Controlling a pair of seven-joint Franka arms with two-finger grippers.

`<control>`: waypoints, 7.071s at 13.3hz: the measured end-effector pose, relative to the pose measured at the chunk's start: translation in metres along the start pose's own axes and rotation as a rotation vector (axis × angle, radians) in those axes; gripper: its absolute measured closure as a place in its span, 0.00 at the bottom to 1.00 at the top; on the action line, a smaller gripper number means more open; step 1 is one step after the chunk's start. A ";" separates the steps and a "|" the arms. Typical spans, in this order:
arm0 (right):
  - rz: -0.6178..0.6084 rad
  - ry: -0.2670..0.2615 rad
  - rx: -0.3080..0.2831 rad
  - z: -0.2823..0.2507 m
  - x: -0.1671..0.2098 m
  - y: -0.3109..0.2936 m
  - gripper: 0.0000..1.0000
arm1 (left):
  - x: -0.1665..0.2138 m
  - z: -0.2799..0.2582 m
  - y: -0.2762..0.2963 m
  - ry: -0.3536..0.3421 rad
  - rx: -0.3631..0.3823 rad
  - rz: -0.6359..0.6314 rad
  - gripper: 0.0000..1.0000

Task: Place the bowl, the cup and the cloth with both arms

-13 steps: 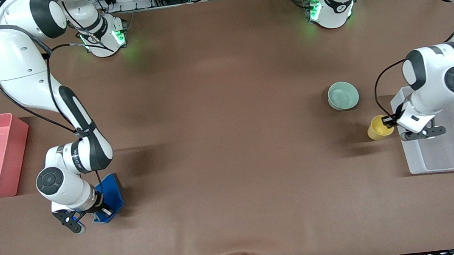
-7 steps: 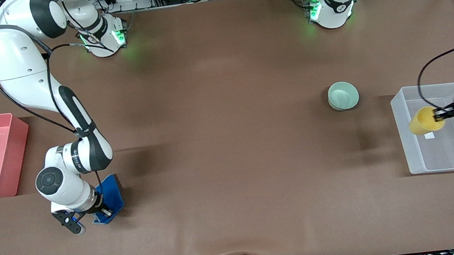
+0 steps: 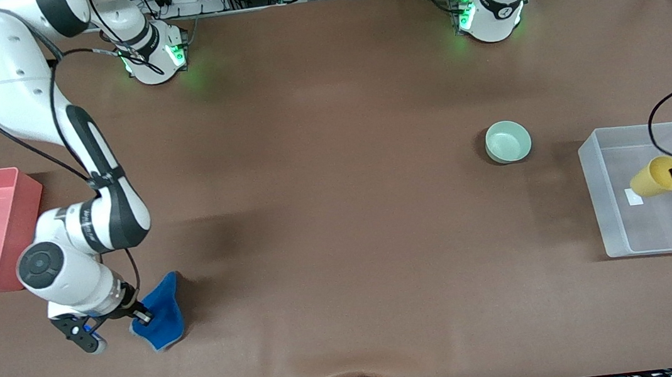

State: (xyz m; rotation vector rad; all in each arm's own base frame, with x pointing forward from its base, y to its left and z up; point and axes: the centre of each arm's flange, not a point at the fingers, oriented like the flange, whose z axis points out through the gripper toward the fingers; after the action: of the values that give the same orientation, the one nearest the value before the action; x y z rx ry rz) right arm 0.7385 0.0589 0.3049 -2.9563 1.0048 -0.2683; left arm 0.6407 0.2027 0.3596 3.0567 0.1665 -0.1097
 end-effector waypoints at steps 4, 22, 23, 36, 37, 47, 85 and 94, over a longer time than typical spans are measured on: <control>-0.061 -0.019 -0.017 -0.067 -0.003 0.001 0.99 | 0.024 0.033 -0.005 0.002 0.028 0.000 0.97; -0.358 -0.166 -0.133 -0.211 -0.010 0.173 0.99 | 0.055 0.102 -0.002 0.089 0.081 0.008 0.49; -0.358 -0.161 -0.132 -0.219 -0.016 0.177 0.99 | 0.056 0.099 -0.002 0.095 0.083 0.009 0.37; -0.461 -0.174 -0.125 -0.230 0.044 0.330 0.99 | -0.013 -0.048 0.075 -0.023 0.043 -0.022 0.00; -0.475 -0.175 -0.124 -0.231 0.050 0.351 0.99 | -0.025 -0.040 0.087 -0.037 0.061 -0.023 0.00; -0.575 -0.214 -0.178 -0.139 0.113 0.510 0.99 | -0.151 0.094 0.189 -0.027 0.086 -0.046 0.00; -0.591 -0.276 -0.093 0.082 0.118 0.546 0.74 | -0.075 0.065 -0.087 -0.037 0.086 0.024 0.97; -0.624 -0.209 -0.116 0.002 0.143 0.514 0.00 | -0.064 0.122 -0.097 -0.011 0.085 0.048 0.97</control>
State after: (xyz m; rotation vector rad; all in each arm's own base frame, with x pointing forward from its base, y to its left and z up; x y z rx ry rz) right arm 0.5402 -0.4359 0.2939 -3.2267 0.0597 0.1064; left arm 0.5579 0.2823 0.2360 3.1412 0.0901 -0.1345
